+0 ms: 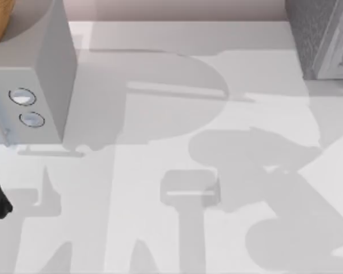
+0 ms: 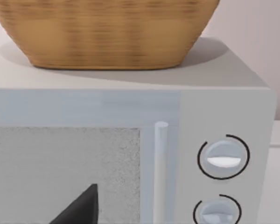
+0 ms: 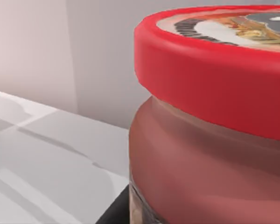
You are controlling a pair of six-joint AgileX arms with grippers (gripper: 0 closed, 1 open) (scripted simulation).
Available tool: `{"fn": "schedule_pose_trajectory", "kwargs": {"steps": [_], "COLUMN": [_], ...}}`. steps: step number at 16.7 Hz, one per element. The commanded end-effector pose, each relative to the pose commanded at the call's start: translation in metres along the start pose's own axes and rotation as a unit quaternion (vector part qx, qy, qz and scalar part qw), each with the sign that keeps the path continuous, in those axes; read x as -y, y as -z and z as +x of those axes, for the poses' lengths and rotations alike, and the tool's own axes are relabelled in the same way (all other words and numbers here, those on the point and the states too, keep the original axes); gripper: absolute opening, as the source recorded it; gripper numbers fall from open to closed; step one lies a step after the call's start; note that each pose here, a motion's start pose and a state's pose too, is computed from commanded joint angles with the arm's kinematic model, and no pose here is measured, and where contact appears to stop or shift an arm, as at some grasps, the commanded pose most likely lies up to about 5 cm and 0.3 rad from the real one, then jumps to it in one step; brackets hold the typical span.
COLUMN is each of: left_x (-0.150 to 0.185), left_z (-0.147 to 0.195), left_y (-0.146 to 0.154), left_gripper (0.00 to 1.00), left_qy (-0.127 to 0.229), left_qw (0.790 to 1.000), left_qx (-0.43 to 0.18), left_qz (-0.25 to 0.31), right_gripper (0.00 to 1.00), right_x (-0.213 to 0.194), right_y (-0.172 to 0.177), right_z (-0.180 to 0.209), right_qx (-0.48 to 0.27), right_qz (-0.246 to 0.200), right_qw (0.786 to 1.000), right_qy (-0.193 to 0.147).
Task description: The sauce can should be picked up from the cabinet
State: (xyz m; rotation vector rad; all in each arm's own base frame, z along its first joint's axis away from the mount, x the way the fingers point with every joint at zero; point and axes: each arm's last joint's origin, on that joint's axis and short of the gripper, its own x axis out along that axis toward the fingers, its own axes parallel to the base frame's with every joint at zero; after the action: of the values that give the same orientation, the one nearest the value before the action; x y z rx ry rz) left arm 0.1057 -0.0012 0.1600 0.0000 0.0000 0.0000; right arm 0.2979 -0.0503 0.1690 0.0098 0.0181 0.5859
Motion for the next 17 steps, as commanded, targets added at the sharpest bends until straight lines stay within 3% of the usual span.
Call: {"fn": "schedule_pose_trajectory", "kwargs": {"steps": [10, 17], "left_x": [0.0, 0.0], "left_z": [0.0, 0.0], "left_y": [0.0, 0.0], "left_gripper": [1.0, 1.0], "left_qy": [0.0, 0.0], "left_qw": [1.0, 1.0], "left_qx": [0.0, 0.0], "left_qz": [0.0, 0.0], "right_gripper": [0.0, 0.0], "right_x": [0.049, 0.052], "right_y": [0.078, 0.083], "right_z": [0.017, 0.017], "right_qx": [0.004, 0.006], "right_qz": [-0.005, -0.008], "right_qw": [0.996, 0.996], "right_qy": [-0.084, -0.089]}}
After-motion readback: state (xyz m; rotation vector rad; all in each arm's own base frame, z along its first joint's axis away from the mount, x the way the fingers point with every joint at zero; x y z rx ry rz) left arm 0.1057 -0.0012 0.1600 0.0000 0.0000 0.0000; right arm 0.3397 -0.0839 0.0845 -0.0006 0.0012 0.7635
